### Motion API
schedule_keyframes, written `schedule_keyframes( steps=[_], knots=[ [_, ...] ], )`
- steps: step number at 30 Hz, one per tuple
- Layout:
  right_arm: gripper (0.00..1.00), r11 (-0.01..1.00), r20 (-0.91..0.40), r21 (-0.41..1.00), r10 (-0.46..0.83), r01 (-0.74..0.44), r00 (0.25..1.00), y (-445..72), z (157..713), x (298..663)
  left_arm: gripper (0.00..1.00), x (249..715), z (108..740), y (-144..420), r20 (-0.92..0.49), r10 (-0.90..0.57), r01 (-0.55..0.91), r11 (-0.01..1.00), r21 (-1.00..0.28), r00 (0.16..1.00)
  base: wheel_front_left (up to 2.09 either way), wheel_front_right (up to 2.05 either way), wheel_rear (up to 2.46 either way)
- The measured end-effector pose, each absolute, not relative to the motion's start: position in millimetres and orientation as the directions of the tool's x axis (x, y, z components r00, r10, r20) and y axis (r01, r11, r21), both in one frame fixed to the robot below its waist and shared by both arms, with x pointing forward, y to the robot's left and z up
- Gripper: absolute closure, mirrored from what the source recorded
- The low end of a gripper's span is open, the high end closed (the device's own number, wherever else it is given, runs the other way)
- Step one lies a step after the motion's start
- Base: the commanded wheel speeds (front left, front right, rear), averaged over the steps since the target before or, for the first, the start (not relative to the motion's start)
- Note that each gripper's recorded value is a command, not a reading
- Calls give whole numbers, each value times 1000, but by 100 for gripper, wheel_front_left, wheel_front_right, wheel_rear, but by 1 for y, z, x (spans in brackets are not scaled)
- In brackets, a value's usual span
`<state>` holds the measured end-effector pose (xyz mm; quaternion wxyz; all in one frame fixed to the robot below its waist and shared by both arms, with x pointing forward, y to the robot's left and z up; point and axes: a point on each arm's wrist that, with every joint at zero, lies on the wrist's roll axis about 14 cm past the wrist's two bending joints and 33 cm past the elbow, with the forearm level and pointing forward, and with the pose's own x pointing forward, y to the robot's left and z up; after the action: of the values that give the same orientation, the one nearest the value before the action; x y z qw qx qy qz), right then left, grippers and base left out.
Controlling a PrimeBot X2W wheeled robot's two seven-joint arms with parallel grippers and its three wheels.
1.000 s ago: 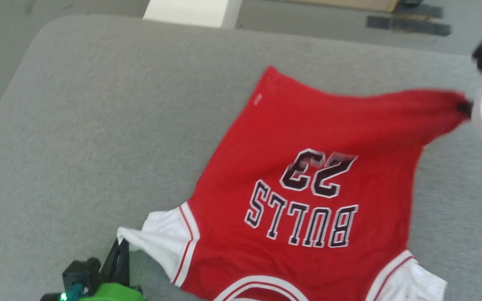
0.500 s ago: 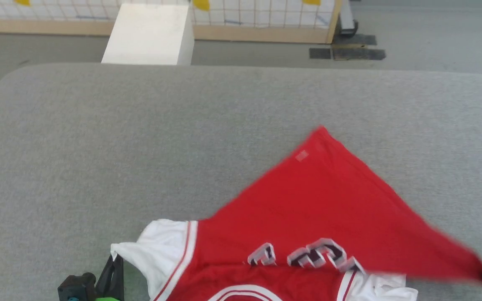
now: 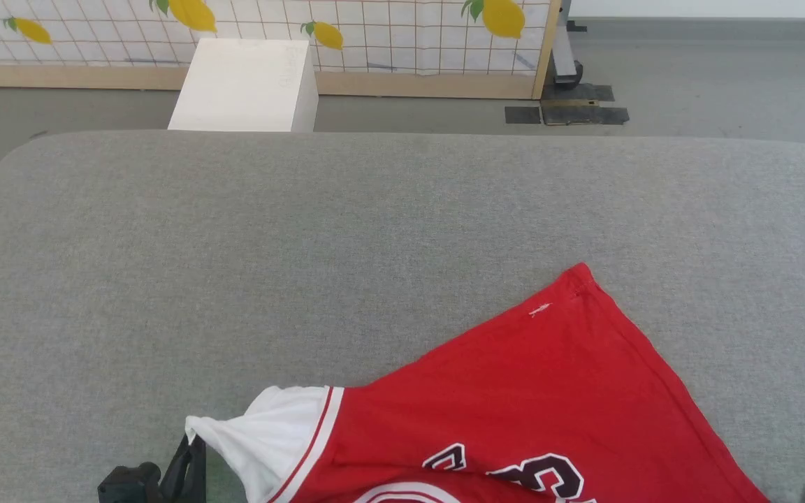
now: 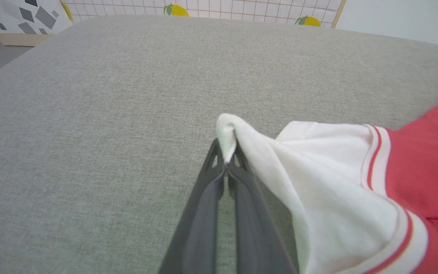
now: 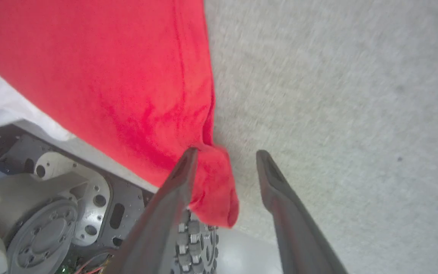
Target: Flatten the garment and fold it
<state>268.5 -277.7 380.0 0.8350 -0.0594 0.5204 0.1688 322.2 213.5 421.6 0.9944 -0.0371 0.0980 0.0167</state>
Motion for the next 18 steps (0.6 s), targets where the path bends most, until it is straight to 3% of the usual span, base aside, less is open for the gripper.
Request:
schedule_keyframes(
  steps=[5, 8, 12, 18],
  knots=[
    [0, 939, -723, -39, 211, -343, 658, -282, 442, 340, 100, 321, 422, 213, -196, 25, -39, 997, -69, 980, 0, 0, 0],
    [0, 926, -628, -94, 230, -366, 743, -269, 475, 375, 100, 320, 421, 213, -201, 27, -41, 997, -69, 979, 0, 0, 0],
    [0, 898, -584, -130, 273, -421, 764, -237, 496, 406, 100, 319, 417, 212, -215, 26, -41, 997, -70, 976, 0, 0, 0],
    [0, 851, -680, -123, 302, -510, 668, -189, 485, 435, 100, 321, 412, 211, -232, 24, -42, 997, -70, 972, 0, 0, 0]
  ],
)
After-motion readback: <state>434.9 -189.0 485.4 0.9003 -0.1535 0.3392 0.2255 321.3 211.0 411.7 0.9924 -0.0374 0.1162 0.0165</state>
